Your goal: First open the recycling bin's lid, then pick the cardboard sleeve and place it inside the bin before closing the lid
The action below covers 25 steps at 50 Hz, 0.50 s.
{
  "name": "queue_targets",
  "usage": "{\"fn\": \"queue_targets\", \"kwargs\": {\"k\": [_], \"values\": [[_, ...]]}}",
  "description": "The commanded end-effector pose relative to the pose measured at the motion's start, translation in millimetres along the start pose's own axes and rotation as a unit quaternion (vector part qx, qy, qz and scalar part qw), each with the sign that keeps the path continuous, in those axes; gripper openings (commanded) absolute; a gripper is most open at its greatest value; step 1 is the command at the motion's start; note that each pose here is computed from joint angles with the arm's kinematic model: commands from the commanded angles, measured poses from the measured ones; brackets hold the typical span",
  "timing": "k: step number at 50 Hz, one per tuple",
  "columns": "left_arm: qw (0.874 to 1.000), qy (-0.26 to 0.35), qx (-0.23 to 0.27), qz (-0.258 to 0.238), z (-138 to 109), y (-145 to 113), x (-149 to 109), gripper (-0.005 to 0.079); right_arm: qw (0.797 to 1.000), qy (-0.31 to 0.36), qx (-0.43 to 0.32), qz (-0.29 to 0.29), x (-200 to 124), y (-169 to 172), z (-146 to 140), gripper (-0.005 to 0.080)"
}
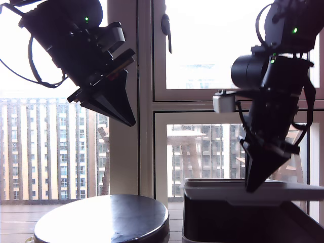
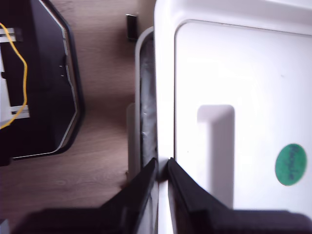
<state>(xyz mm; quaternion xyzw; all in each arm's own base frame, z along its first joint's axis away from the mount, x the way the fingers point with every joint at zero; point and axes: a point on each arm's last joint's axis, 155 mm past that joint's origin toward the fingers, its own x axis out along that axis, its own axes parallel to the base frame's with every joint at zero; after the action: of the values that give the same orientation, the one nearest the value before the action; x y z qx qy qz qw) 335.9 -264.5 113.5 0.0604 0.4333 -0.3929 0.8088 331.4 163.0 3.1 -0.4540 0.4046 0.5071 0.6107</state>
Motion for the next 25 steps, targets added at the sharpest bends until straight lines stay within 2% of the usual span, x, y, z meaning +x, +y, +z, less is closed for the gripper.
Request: {"fn": "queue_targets", "kwargs": {"k": [1, 7, 11, 19, 25], "values": [[1.000, 0.007, 0.011, -0.010, -4, -5, -1, -0.0019, 1.000, -0.005, 0.002, 0.026, 9, 11, 3, -0.0011], [0.999, 0.032, 0.015, -0.024, -17, -10, -1, -0.0019, 0.999, -0.006, 0.004, 0.040, 16, 15, 2, -0.0004], [0.999, 0.044, 0.018, -0.026, -23, -11, -2, -0.0019, 0.999, -0.010, 0.005, 0.037, 17, 14, 4, 0.0039], [0.998, 0.048, 0.029, -0.028, -25, -12, -2, -0.0019, 0.998, -0.007, 0.049, 0.038, 16, 14, 3, 0.0182], [0.998, 0.049, 0.030, -0.033, -26, -13, -2, -0.0019, 0.995, 0.005, 0.081, 0.057, 15, 24, -1, 0.0198]]}}
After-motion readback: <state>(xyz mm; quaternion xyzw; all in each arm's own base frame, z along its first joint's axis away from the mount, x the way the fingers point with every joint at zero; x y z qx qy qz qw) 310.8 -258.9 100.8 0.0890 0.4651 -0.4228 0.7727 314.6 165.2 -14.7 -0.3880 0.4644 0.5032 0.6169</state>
